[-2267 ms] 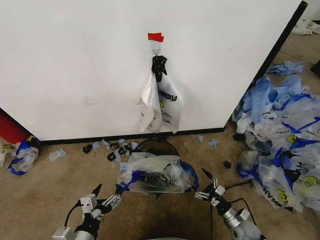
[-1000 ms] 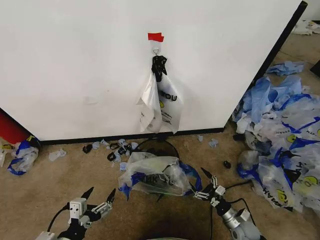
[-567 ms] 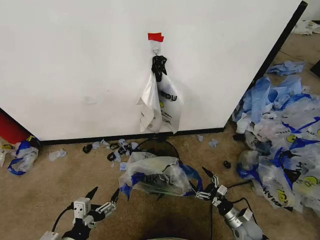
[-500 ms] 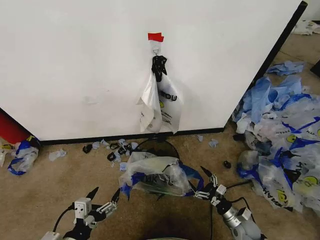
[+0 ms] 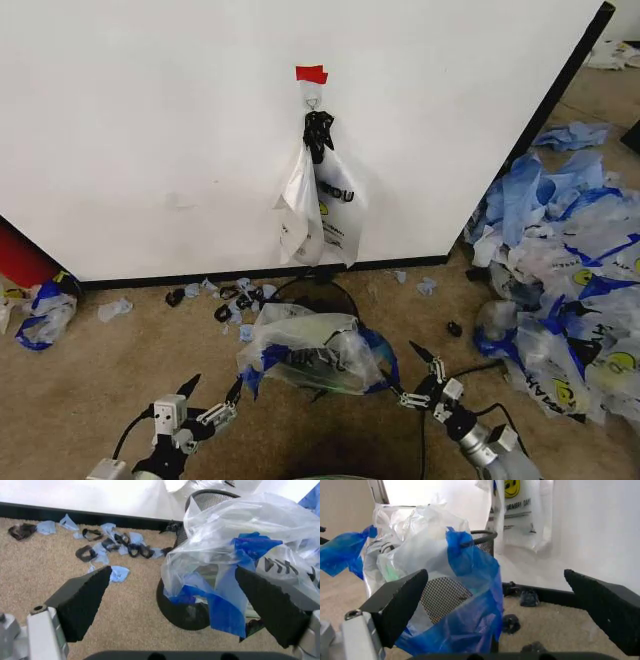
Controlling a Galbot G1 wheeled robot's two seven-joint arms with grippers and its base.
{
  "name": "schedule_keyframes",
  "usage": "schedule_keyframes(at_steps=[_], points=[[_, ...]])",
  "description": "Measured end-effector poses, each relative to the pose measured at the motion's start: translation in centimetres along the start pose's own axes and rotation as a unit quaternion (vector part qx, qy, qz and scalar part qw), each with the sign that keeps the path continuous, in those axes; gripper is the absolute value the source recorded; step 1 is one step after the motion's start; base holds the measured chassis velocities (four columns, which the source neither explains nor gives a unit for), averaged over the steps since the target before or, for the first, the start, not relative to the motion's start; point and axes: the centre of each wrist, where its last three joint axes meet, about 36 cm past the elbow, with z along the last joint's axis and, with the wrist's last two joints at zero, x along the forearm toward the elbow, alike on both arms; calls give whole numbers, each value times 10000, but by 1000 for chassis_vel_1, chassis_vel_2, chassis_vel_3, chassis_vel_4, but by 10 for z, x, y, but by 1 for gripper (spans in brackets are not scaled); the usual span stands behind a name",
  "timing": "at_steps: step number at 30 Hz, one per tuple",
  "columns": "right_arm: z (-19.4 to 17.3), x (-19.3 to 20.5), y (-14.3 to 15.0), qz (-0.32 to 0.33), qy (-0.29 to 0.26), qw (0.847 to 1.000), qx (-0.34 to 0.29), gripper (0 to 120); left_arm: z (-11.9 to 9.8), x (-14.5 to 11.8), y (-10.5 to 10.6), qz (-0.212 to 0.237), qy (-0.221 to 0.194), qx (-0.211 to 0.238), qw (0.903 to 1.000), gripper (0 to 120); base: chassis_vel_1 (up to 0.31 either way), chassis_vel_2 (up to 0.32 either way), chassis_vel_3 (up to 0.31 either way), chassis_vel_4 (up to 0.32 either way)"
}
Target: Pick up the garbage bag from the wall and place it over the trash bin.
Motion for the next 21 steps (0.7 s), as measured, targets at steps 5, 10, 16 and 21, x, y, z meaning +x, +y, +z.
schedule_keyframes(at_steps=[5, 10, 16, 21], points=[[-5, 7, 2, 18, 7, 10000, 31, 100, -1, -3, 0, 18, -25, -4, 10000, 98, 0, 0, 0, 0], [-16, 10, 6, 36, -104, 9999, 9, 100, -13, -8, 1, 92, -220, -120, 9996, 98, 0, 0, 0, 0], [-28, 5, 18, 72, -343, 9993, -118, 100, -56, -21, -2, 346, -719, -275, 9964, 98, 0, 0, 0, 0], [-35, -2, 35, 47, -516, 9983, -260, 100, -94, -36, -3, 694, -877, -167, 9936, 98, 0, 0, 0, 0]])
